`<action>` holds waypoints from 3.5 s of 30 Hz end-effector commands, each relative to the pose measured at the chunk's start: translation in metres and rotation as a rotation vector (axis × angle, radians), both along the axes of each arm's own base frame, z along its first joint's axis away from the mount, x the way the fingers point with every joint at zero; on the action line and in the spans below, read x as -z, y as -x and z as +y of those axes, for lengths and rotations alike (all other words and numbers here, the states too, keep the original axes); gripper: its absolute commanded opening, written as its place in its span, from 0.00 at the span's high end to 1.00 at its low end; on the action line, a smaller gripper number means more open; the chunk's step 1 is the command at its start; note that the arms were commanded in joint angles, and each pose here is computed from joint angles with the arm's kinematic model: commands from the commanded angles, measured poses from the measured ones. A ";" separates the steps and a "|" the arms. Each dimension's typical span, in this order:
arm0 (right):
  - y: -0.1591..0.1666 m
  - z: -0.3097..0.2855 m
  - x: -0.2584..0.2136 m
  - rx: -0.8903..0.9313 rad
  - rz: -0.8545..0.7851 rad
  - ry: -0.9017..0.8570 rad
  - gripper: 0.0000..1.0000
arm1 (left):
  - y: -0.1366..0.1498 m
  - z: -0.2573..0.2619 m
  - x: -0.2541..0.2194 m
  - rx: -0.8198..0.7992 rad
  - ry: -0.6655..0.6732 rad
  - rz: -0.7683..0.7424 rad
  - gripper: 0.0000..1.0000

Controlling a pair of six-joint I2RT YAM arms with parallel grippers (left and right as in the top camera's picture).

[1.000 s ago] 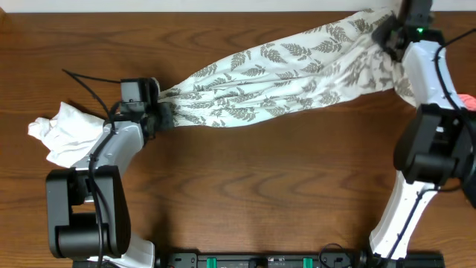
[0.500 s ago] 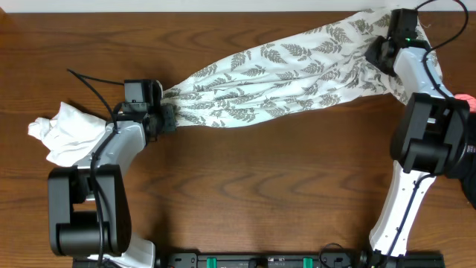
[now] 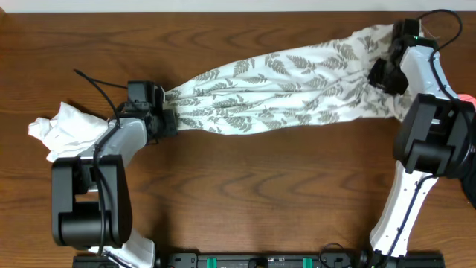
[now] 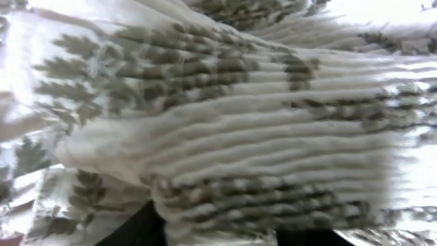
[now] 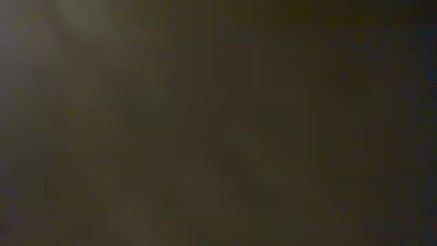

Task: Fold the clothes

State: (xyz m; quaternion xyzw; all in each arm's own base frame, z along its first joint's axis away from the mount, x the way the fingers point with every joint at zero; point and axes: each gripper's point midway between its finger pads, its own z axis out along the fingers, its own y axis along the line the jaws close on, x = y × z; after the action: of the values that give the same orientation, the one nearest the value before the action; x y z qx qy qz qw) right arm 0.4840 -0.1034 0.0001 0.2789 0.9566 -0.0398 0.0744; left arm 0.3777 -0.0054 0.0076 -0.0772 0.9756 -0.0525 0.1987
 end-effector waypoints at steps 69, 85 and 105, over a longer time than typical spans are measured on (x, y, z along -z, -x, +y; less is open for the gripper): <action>0.080 -0.018 -0.078 -0.128 0.086 -0.233 0.82 | 0.015 0.006 -0.007 -0.013 -0.037 0.046 0.93; 0.118 -0.045 0.012 0.000 0.197 -0.024 0.96 | 0.015 0.007 -0.007 -0.014 -0.039 0.047 0.94; 0.058 -0.164 -0.069 0.037 -0.034 0.335 0.93 | 0.021 0.007 -0.004 -0.015 -0.038 0.073 0.94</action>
State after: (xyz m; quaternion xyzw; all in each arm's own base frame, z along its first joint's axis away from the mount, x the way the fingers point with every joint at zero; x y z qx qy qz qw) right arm 0.4151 -0.2604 0.0540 0.2759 0.9362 -0.1833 0.1176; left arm 0.3573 0.0030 0.0131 -0.0816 0.9819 -0.0249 0.1693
